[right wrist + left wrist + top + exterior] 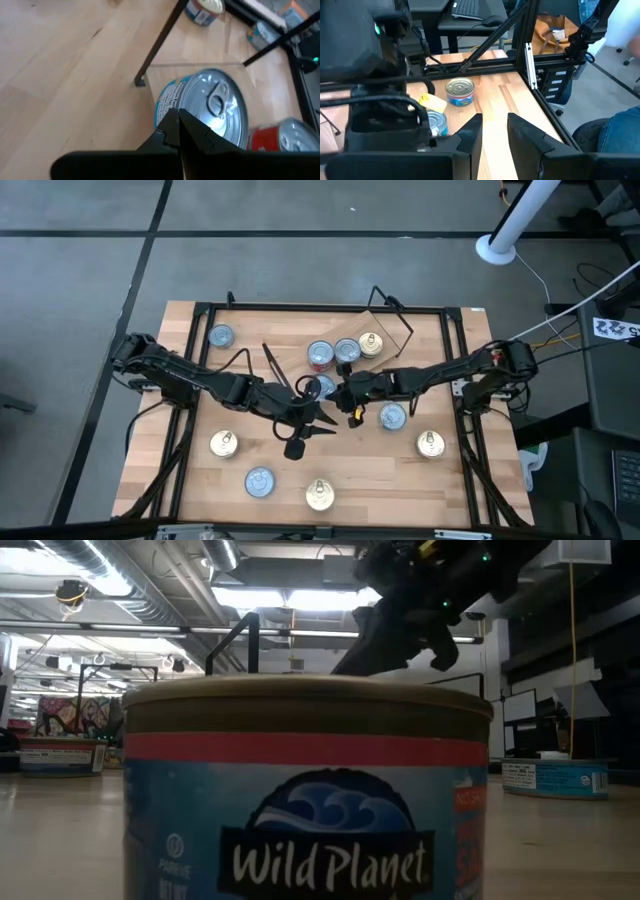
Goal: Stack canned seafood by type on shelf
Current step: Put the yellow and blue tuna can on the shelf
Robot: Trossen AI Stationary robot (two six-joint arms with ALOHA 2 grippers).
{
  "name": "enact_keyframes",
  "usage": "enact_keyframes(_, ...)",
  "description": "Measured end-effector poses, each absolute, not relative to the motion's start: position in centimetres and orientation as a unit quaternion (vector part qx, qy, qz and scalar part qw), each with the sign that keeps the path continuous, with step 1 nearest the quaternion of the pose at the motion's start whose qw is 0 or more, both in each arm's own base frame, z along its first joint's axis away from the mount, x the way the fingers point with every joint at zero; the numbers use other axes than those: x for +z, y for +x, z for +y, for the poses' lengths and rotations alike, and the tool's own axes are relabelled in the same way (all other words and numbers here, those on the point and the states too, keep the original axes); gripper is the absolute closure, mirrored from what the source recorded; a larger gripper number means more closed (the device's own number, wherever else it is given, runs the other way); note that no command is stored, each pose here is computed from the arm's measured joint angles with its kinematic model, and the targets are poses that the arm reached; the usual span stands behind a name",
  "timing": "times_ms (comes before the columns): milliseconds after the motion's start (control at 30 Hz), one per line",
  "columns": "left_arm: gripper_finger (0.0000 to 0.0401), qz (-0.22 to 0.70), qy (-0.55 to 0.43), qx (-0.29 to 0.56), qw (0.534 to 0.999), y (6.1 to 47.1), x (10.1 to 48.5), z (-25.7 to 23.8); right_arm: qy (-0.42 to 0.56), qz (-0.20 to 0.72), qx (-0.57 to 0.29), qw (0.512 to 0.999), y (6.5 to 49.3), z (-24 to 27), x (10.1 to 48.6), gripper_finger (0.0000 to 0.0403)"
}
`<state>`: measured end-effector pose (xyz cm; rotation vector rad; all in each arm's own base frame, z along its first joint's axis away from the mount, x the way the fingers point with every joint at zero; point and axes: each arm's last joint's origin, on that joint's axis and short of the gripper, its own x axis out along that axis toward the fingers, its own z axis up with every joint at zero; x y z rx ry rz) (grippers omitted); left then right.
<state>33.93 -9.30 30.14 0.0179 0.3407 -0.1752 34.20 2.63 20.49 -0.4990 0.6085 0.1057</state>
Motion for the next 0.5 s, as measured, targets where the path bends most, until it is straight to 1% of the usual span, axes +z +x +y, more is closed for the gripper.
enact_keyframes(167,0.0315,0.168,0.009,-0.087,0.982,33.9,30.2,-9.3,-0.251,0.276,0.05,0.926,35.1,2.4,19.7,0.0403)
enact_keyframes(500,0.0315,0.165,0.008,-0.086,0.982,34.0,30.2,-9.3,-0.263,0.27,0.035,0.926,36.4,1.3,17.8,0.0403)
